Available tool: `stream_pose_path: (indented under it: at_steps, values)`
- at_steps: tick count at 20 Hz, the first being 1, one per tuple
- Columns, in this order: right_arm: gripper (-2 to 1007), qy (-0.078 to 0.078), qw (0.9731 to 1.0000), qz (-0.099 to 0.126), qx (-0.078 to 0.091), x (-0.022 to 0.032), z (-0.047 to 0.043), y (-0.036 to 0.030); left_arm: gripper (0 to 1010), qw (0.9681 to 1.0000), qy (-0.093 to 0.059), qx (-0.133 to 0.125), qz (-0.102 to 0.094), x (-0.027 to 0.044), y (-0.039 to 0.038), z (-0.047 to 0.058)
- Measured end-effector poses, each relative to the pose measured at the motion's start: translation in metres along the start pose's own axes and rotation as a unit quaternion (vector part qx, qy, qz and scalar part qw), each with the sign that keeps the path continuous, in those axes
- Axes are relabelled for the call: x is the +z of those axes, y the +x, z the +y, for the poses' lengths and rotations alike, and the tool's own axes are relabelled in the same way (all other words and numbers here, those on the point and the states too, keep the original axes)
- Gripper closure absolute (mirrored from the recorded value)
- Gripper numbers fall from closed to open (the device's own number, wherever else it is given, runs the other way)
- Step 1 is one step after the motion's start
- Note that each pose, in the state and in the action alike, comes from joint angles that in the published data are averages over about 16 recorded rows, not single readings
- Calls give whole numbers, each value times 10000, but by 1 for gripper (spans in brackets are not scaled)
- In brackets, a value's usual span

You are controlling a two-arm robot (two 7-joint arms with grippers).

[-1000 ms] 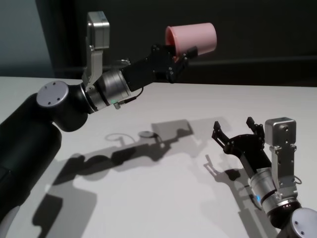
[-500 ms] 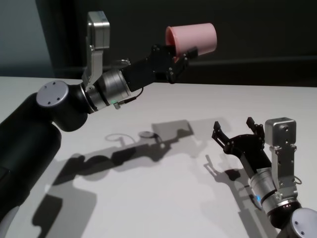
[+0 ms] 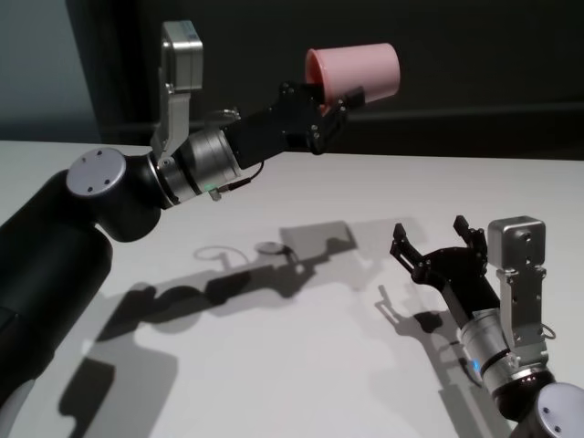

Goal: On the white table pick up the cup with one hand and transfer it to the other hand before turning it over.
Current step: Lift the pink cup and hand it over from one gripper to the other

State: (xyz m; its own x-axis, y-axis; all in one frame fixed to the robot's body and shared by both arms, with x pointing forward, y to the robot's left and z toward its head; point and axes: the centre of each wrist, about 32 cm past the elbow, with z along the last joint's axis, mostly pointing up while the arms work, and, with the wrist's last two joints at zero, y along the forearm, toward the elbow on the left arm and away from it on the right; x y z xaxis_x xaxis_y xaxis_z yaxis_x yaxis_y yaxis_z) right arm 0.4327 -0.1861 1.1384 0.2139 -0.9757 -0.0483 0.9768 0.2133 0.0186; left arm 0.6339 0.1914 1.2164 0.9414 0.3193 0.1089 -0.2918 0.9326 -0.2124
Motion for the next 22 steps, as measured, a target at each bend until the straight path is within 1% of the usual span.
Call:
stream_pose_path:
  at_steps: [3,6,8,10,12,13,15,17,19,22]
  values:
    - [3,66,10000,21,61,37,19,-9,961,10000,4,-4,-7,1,0,0]
    - [3,153,9996,153,157,84,38,-8,961,10000,7,-7,-12,2,0,1]
    - [3,219,9990,306,228,117,49,-1,961,10000,9,-9,-15,3,0,1]
    - [3,296,9978,503,305,153,58,10,961,10000,11,-11,-18,3,0,1]
    - [3,377,9957,747,396,186,63,26,961,10000,12,-13,-20,3,0,1]
    - [3,419,9942,881,444,200,63,37,961,10000,13,-13,-21,3,0,1]
    - [3,502,9902,1188,544,223,62,63,961,10000,14,-15,-23,4,0,1]
    - [3,585,9845,1519,646,240,60,93,961,10000,15,-16,-25,4,-1,1]
    - [3,666,9774,1861,745,250,60,123,961,10000,16,-17,-27,4,-1,1]
    - [3,768,9658,2314,884,258,66,161,961,10000,17,-18,-29,5,-1,1]
